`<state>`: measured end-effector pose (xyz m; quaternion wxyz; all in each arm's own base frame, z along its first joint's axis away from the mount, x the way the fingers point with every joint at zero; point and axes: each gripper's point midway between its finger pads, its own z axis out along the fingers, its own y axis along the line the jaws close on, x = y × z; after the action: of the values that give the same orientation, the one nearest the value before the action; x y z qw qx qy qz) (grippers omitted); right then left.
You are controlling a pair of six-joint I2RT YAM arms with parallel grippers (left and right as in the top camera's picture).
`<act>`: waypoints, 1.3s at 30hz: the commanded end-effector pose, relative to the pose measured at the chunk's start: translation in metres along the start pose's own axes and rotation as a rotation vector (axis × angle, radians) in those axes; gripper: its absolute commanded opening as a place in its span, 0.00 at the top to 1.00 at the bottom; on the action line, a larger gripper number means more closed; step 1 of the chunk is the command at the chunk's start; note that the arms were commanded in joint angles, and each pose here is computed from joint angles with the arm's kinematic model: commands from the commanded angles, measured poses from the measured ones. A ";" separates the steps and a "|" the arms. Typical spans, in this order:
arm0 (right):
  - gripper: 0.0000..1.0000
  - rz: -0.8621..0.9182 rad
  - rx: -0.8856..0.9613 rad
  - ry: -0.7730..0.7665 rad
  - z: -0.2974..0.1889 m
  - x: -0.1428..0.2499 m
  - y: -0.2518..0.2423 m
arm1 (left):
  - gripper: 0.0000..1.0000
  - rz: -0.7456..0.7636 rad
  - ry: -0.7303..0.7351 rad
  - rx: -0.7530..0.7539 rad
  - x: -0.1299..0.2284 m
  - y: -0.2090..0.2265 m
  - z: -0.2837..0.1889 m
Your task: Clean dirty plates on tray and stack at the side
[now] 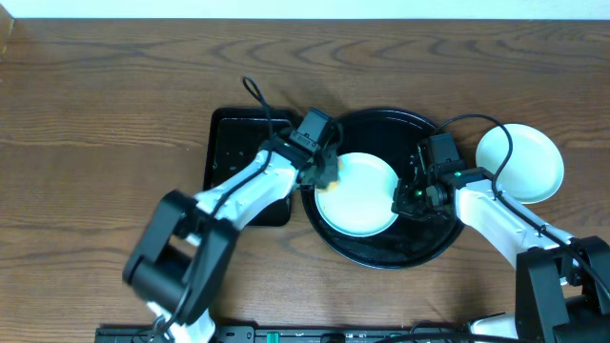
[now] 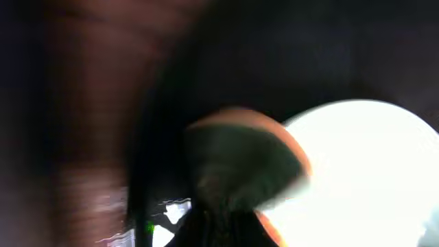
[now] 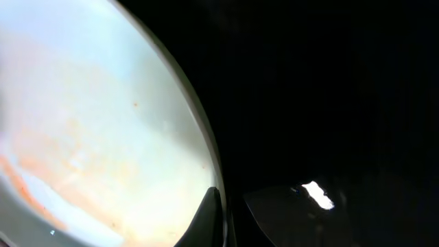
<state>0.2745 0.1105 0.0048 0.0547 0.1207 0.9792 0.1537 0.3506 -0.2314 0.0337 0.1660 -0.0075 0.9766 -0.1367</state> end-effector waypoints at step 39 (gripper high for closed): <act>0.99 -0.327 0.346 -0.430 -0.132 -0.065 -0.021 | 0.92 -0.035 -0.147 -0.228 -0.029 0.069 -0.080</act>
<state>0.3167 0.0574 0.1141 0.2496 0.0016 0.9684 0.0019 0.3518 -0.1530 0.0989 0.2292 -0.0470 0.9713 -0.0431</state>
